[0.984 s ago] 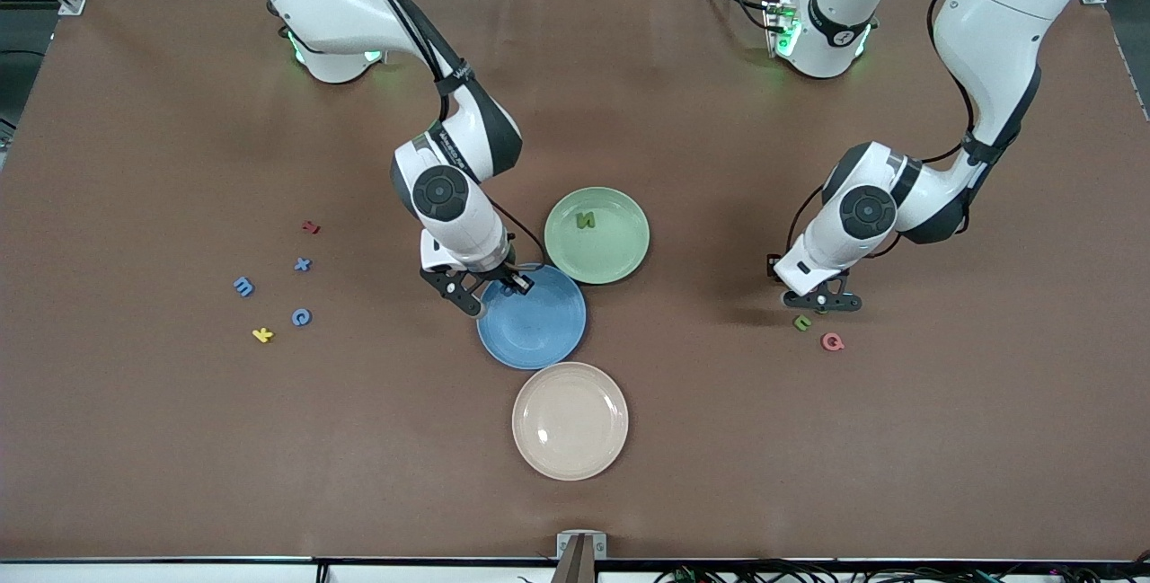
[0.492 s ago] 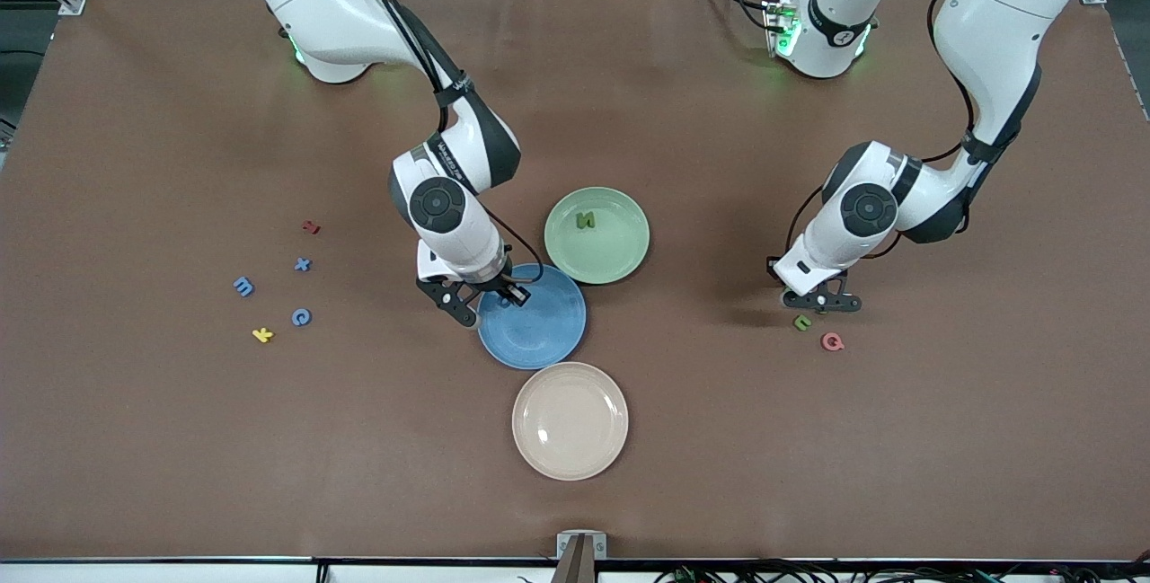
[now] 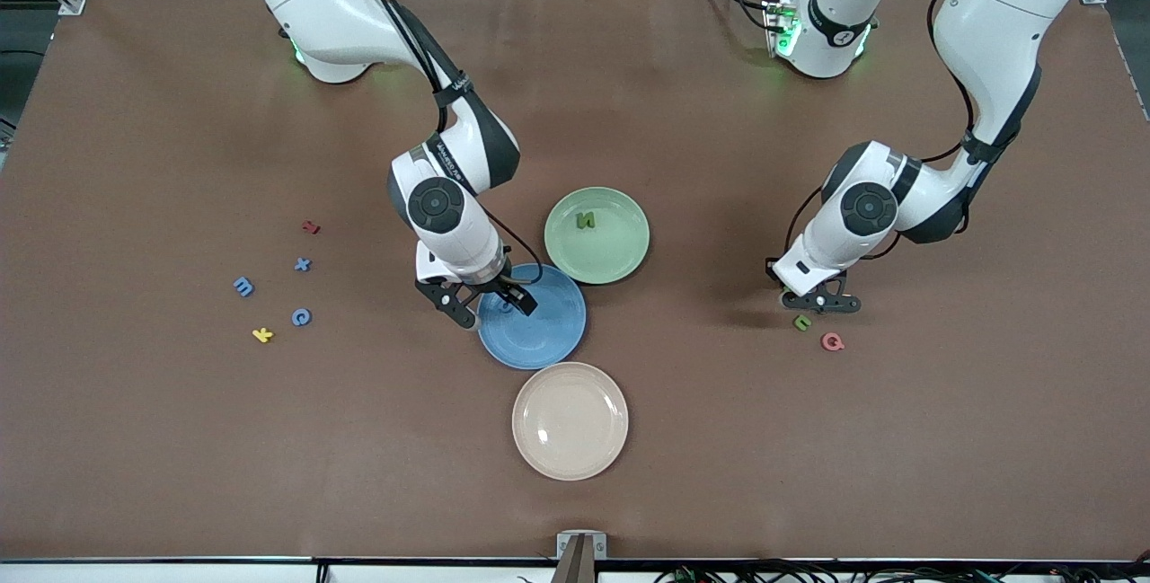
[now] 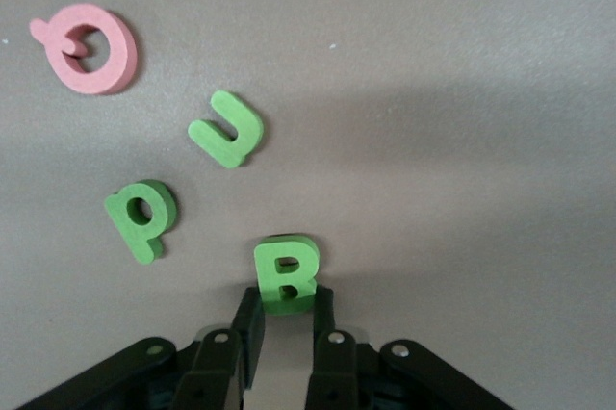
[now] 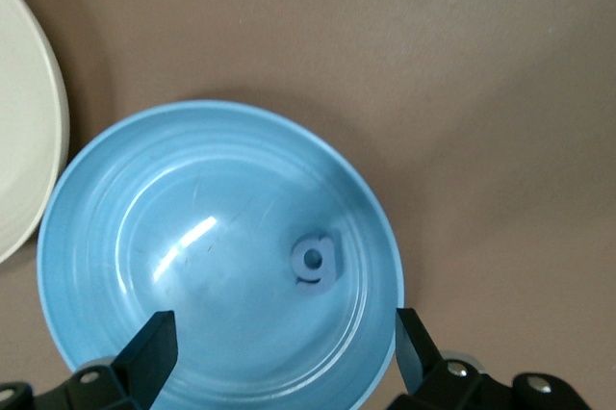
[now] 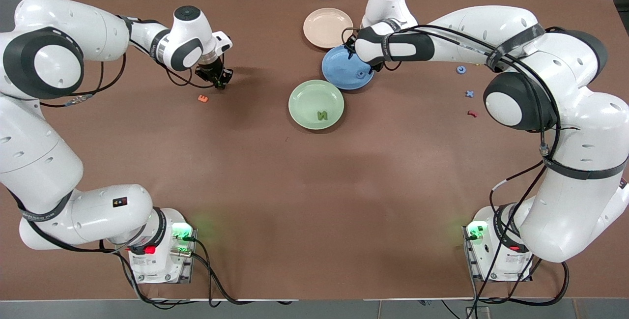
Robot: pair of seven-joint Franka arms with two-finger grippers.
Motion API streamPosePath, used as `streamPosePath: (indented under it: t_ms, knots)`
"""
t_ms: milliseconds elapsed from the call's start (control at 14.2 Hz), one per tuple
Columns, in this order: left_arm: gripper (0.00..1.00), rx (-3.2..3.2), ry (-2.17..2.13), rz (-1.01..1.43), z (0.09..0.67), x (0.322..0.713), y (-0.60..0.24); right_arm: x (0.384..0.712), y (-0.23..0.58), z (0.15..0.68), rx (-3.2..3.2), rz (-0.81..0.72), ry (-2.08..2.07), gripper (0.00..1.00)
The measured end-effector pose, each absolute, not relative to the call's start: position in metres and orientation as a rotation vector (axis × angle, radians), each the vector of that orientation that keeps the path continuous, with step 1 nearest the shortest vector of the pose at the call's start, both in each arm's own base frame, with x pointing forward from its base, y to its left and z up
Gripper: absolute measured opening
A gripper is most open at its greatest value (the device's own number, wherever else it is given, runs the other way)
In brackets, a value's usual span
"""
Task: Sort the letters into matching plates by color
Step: 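Drop the right gripper's g on the blue plate while the left gripper returns, then carry the left gripper's B to the green plate while the right gripper grasps c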
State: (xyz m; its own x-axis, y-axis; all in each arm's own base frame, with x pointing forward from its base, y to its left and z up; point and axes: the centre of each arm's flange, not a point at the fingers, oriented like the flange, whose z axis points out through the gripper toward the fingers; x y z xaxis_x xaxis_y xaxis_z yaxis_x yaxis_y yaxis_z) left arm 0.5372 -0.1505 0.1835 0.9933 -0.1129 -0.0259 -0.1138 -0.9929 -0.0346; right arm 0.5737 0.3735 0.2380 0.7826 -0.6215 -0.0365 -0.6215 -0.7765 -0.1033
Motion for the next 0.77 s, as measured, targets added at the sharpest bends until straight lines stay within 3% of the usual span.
streamPosePath:
  t_ms: [422,773]
  knots:
    - [0.25,-3.123,0.125,-0.011,0.223,0.528,-0.215,0.615,0.267,0.272,-3.008,0.099,0.698,1.00]
    - [0.25,-3.144,0.024,-0.007,0.258,0.498,-0.307,0.626,0.133,0.280,-3.101,0.112,0.369,1.00]
